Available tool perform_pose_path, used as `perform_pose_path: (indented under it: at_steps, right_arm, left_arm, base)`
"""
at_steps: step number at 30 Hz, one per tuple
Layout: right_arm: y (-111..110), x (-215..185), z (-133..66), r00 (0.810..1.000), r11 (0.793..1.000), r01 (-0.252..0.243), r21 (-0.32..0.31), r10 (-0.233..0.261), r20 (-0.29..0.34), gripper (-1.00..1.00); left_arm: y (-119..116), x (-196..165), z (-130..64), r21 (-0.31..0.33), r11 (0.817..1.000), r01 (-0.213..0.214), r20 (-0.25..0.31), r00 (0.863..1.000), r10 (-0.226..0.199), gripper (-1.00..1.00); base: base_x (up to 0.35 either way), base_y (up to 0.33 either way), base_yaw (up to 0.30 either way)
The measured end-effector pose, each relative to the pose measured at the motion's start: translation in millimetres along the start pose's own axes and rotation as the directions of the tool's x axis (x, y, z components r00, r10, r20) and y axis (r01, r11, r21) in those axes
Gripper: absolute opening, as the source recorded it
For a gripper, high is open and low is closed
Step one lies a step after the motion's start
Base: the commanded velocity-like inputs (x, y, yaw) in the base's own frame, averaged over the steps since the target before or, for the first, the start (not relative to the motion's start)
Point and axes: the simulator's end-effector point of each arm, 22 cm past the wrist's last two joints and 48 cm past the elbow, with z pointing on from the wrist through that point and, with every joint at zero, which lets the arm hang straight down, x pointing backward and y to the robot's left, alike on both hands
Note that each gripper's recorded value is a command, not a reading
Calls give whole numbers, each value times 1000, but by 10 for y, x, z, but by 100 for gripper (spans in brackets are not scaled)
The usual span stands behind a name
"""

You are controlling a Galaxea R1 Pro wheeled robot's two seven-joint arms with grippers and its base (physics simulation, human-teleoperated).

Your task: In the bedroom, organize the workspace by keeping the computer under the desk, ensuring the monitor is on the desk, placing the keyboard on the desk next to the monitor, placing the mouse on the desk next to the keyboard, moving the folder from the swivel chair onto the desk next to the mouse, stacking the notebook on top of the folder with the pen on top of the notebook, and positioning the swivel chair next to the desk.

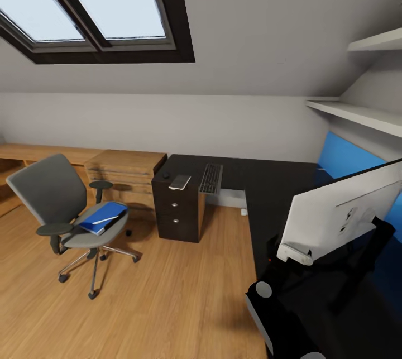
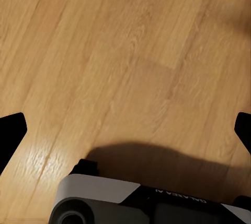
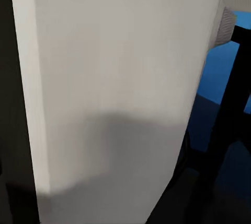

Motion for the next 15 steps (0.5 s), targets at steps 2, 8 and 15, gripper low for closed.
perform_pose_path:
  at_steps: [2,8,15]
  right_arm:
    - [4,3,1,1000,1000,1,-1,-1,0,100]
    - [1,7,0,1000,1000,2,-1,-2,-1,100]
    - [3,6,-1,1000,1000,2,-1,-2,-1,100]
  left_arm:
    - [1,1,2,0,1000,0,-1,1000,0,100]
    - [3,0,1,-1,1000,1,-1,1000,-1,100]
    - [10,-1,3,-2,1000,1,0,1000,-1,100]
  base:
    - [-200,0,0]
    - [-145,0,0]
    - [-155,0,0]
